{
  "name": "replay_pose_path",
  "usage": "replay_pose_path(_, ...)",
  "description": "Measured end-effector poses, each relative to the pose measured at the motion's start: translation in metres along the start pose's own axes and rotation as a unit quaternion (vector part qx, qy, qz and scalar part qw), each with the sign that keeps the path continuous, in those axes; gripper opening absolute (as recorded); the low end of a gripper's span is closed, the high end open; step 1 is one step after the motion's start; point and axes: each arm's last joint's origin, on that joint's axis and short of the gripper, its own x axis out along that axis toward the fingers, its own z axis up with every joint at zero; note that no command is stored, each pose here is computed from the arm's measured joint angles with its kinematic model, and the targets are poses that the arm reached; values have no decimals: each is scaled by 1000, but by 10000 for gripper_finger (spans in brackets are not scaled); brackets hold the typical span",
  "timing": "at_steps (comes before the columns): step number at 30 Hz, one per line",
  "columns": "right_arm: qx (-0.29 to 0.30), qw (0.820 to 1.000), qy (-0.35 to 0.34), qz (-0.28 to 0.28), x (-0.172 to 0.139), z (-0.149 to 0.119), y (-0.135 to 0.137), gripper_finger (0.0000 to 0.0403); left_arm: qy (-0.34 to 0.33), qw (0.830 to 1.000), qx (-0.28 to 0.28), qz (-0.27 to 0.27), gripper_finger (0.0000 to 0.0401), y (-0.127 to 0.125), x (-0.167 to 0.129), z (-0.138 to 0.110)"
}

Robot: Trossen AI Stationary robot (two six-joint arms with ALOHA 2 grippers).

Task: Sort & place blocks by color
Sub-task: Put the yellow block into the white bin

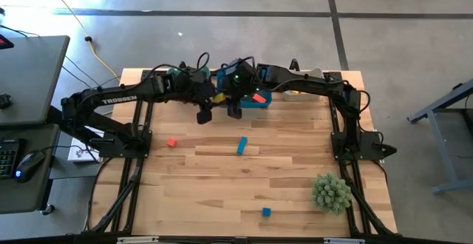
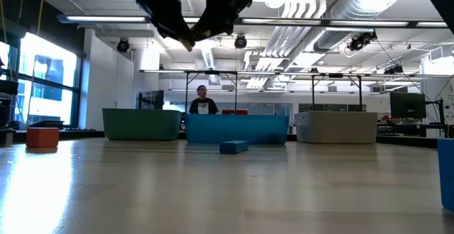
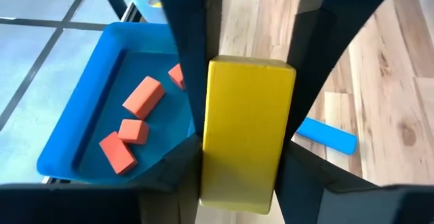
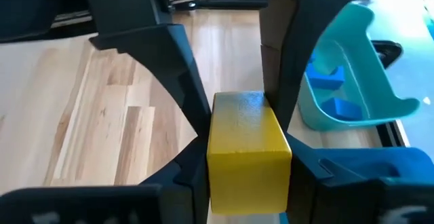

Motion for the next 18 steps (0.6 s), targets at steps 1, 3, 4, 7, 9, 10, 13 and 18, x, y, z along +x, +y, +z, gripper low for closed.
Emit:
replay_pose_path(1,6,1000,1,-4,0,0,0,111,0,1000,-2,2,146,1,0,0)
replay_pose_path(3,17,1000,3,-13,0,0,-1,111,0,1000,-6,6,158,2,0,0)
replay_pose_path(4,22,1000,5,-20,0,-1,-1,111,0,1000,-7,7,166,3,0,0)
replay_pose_path(7,32,998,11,-46,0,-1,-2,111,0,1000,-7,10,189,4,0,0)
replay_pose_path(9,38,998,13,-58,0,-1,-3,111,0,1000,-7,15,205,4,0,0)
replay_pose_path(10,38,997,15,-64,0,-2,-4,111,1,1000,-7,20,212,4,0,0)
replay_pose_path(13,43,994,23,-96,-1,-3,-8,111,5,999,-8,40,228,6,0,-1)
replay_pose_path(18,66,978,40,-196,-6,-8,-29,111,13,998,-2,59,233,12,-1,-2)
